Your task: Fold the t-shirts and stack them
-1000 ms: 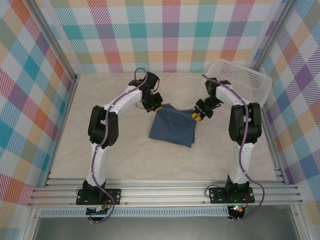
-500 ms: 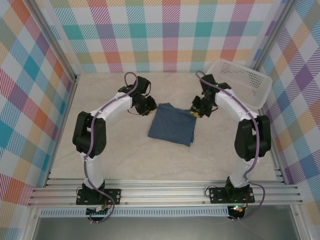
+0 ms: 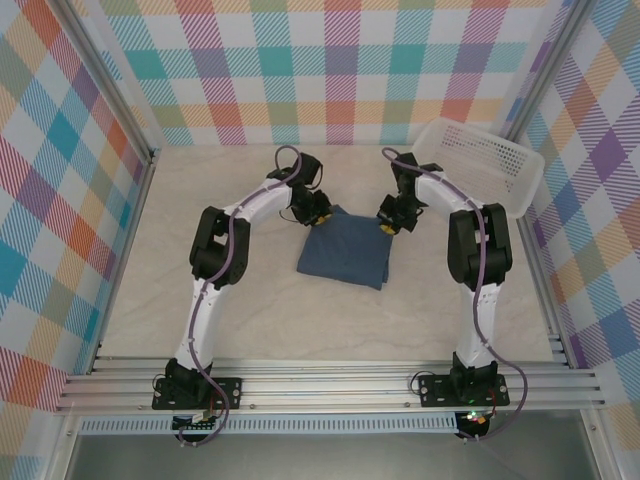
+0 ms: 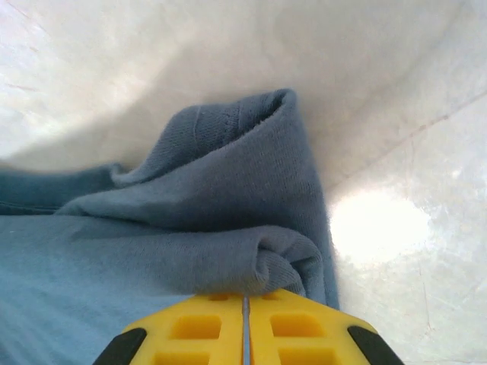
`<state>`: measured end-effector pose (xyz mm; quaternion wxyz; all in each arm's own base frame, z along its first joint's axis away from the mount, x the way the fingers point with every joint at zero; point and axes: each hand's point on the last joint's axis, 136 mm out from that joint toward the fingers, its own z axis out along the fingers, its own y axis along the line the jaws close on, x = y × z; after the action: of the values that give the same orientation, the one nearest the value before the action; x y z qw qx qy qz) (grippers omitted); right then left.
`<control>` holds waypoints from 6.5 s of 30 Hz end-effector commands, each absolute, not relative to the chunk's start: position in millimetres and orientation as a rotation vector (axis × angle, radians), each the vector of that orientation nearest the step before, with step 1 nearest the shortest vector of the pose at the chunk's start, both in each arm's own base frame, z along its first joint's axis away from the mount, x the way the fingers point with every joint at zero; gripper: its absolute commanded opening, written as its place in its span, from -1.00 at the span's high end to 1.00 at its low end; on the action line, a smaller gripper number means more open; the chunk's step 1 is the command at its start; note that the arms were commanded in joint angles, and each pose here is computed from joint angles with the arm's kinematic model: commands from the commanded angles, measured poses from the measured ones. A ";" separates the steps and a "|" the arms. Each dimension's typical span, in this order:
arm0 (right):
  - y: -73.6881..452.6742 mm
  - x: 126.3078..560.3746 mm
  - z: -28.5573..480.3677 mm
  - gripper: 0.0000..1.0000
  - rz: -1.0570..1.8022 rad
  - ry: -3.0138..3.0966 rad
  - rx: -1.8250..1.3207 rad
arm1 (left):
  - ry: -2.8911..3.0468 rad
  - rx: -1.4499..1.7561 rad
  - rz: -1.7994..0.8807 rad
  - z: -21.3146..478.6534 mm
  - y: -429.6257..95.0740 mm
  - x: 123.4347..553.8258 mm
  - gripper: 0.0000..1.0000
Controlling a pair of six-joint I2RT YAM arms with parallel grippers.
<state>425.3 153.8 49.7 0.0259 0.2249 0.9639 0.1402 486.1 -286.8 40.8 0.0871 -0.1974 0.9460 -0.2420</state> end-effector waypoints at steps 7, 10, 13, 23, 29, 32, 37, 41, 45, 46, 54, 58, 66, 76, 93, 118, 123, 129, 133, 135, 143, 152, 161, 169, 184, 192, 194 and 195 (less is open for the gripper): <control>154.1 411.9 12.9 0.73 0.377 3.106 0.652 | 2.824 -0.590 -0.631 38.3 -264.4 490.1 0.51; 157.0 416.2 25.4 0.67 0.403 3.098 0.593 | 2.725 -0.532 -0.625 85.0 -259.1 499.0 0.28; 159.2 426.1 59.7 0.61 0.448 3.016 0.519 | 2.679 -0.469 -0.609 125.4 -248.4 486.9 0.09; 169.8 395.6 164.6 0.20 0.704 2.764 0.348 | 2.884 -0.294 -0.706 73.2 -227.9 413.8 0.30; 165.8 359.4 165.1 0.19 0.759 2.768 0.381 | 2.926 -0.154 -0.735 54.9 -246.7 413.0 0.37; 163.4 348.6 158.9 0.21 0.758 2.788 0.409 | 2.956 -0.150 -0.725 42.5 -250.2 409.4 0.37; 167.4 339.7 160.0 0.25 0.811 2.786 0.432 | 2.988 -0.176 -0.665 23.6 -249.4 406.8 0.49; 168.4 335.8 163.9 0.27 0.822 2.785 0.433 | 2.964 -0.217 -0.625 21.3 -247.3 416.6 0.79; 165.0 330.2 165.6 0.29 0.804 2.788 0.428 | 2.940 -0.285 -0.495 27.2 -227.7 432.3 1.00; 163.9 328.7 165.8 0.29 0.798 2.789 0.427 | 2.945 -0.319 -0.459 27.6 -218.5 435.6 1.00; 159.1 317.4 156.2 0.32 0.778 2.816 0.435 | 2.885 -0.527 -0.287 46.1 -130.5 460.3 1.00; 160.0 315.5 153.1 0.34 0.788 2.828 0.435 | 2.859 -0.521 -0.127 58.9 -75.5 477.2 1.00; 159.2 309.0 144.0 0.36 0.781 2.863 0.436 | 2.677 -0.653 0.367 102.7 41.3 519.6 1.00; 149.0 297.4 138.6 0.38 0.751 2.891 0.452 | 2.402 -0.819 0.730 121.6 132.6 564.1 1.00; 181.3 318.9 206.0 0.31 1.137 2.514 0.210 | 2.321 -0.896 0.445 107.4 189.2 599.0 1.00; 150.4 313.7 268.4 -0.11 1.020 2.029 0.164 | 2.232 -1.081 0.377 214.7 157.8 538.1 -0.65; 100.3 307.7 258.6 -0.99 0.703 2.106 0.365 | 2.111 -0.942 0.051 268.5 83.1 495.4 -1.00; 76.9 288.6 252.8 -0.99 0.499 2.245 0.339 | 2.007 -0.798 -0.114 275.8 17.4 402.4 -1.00; 5.2 274.0 217.7 -0.99 0.026 2.238 0.556 | 2.089 -0.758 0.039 245.0 10.7 336.4 -1.00; 2.4 279.7 203.6 -0.99 -0.046 2.184 0.385 | 2.064 -0.790 0.163 231.3 25.7 303.7 -1.00; -11.5 285.4 145.5 -0.99 -0.200 2.028 0.182 | 1.954 -0.290 0.196 164.1 16.8 272.8 -1.00; -3.5 326.7 112.8 -0.99 -0.074 1.993 0.158 | 1.941 -0.312 0.136 118.8 6.4 323.1 -1.00; -21.2 383.7 113.3 -0.99 0.014 1.902 0.222 | 1.948 -0.236 0.100 103.5 11.7 389.9 -1.00; -3.1 379.8 104.9 -0.99 0.073 1.860 0.113 | 1.896 -0.250 0.068 85.0 16.0 385.7 -1.00; 3.1 395.3 93.1 -0.99 0.035 1.924 0.080 | 1.941 -0.233 0.123 82.8 11.4 392.0 -1.00; 6.8 396.9 92.1 -0.99 0.050 1.934 0.058 | 1.941 -0.233 0.123 82.8 11.4 391.9 -1.00; 7.7 397.9 91.4 -0.99 0.061 1.940 0.054 | 1.941 -0.234 0.124 83.1 11.6 392.2 -1.00; 7.6 397.7 91.2 -0.99 0.061 1.941 0.053 | 1.940 -0.233 0.123 83.2 11.5 392.1 -1.00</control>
<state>390.0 1.2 81.5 0.5545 0.0409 0.8310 0.0173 387.5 12.6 76.2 0.5480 -0.1025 0.8288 0.0481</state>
